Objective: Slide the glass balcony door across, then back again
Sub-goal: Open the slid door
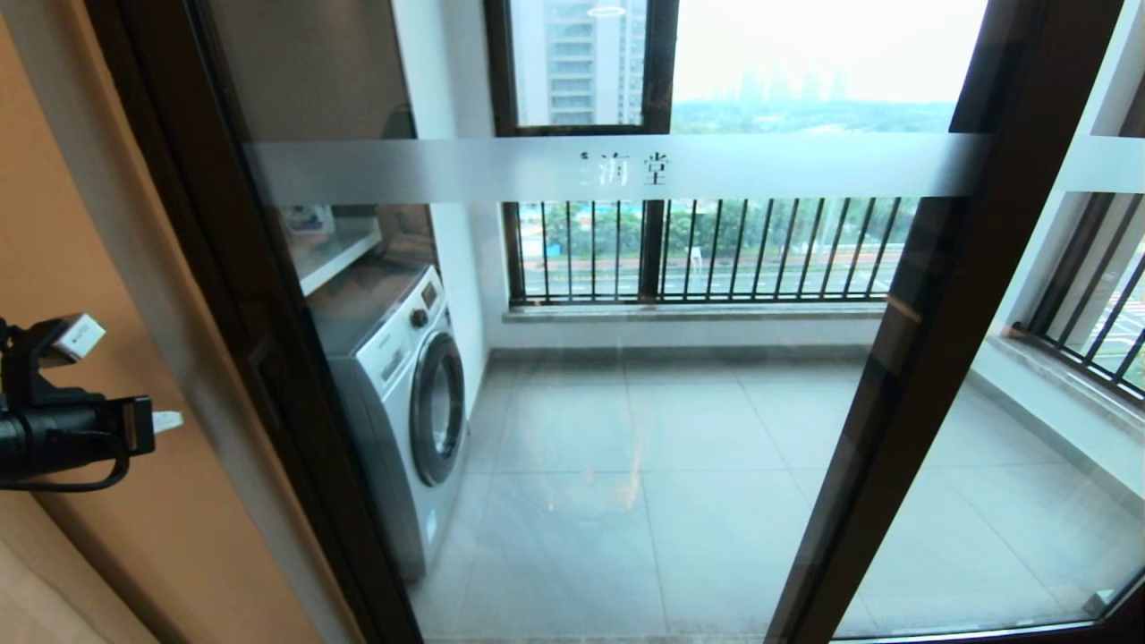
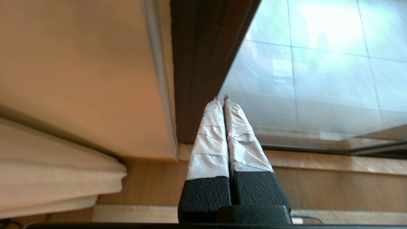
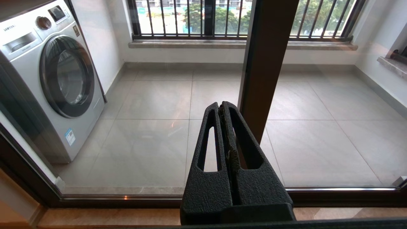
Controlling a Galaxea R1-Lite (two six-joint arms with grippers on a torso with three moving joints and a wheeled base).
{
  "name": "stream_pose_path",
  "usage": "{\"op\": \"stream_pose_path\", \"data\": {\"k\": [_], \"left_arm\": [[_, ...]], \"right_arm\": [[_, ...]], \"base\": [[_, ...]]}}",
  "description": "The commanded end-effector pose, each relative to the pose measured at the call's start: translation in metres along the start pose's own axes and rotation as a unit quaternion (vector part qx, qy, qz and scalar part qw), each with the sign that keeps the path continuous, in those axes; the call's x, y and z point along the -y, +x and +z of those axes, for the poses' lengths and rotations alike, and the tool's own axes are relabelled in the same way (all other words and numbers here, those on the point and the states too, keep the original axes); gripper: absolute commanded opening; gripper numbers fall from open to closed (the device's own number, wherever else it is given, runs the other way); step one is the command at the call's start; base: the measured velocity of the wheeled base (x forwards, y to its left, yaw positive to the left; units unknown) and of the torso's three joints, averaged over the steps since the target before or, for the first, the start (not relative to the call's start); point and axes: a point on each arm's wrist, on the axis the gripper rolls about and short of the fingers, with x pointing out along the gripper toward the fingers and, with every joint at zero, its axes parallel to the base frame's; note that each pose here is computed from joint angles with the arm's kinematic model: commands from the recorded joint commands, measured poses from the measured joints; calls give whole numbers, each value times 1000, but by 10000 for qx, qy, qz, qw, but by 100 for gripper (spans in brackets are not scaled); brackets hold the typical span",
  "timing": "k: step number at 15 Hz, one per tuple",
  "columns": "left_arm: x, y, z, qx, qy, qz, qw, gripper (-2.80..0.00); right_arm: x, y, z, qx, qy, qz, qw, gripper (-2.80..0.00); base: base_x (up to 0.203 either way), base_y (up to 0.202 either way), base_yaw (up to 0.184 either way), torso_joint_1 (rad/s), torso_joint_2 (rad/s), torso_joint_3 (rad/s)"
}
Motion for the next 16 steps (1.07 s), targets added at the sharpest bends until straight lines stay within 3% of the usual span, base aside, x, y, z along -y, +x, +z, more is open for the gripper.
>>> {"op": "stream_pose_path", "data": {"k": [1, 3, 10, 13, 16], "left_arm": [[-12, 17, -14, 144, 19, 92, 9999, -280], [-15, 25, -18, 198, 24, 114, 9997, -280], [-15, 49, -30, -80, -415, -57, 9991, -280], [-8, 65, -31, -12, -297, -152, 9994, -280], [-4, 87, -39, -17, -192, 79, 9998, -280]], "right_arm": [[0, 0, 0, -6, -5, 2, 10000, -280], [0, 0, 0, -6, -5, 2, 10000, -280], [0, 0, 0, -1, -5, 2, 10000, -280], [0, 0, 0, -6, -5, 2, 10000, -280], [0, 0, 0, -6, -5, 2, 10000, -280]], "base": [[0, 0, 0, 0, 0, 0], [0, 0, 0, 0, 0, 0], [0, 0, 0, 0, 0, 0], [0, 0, 0, 0, 0, 0], [0, 0, 0, 0, 0, 0]]}}
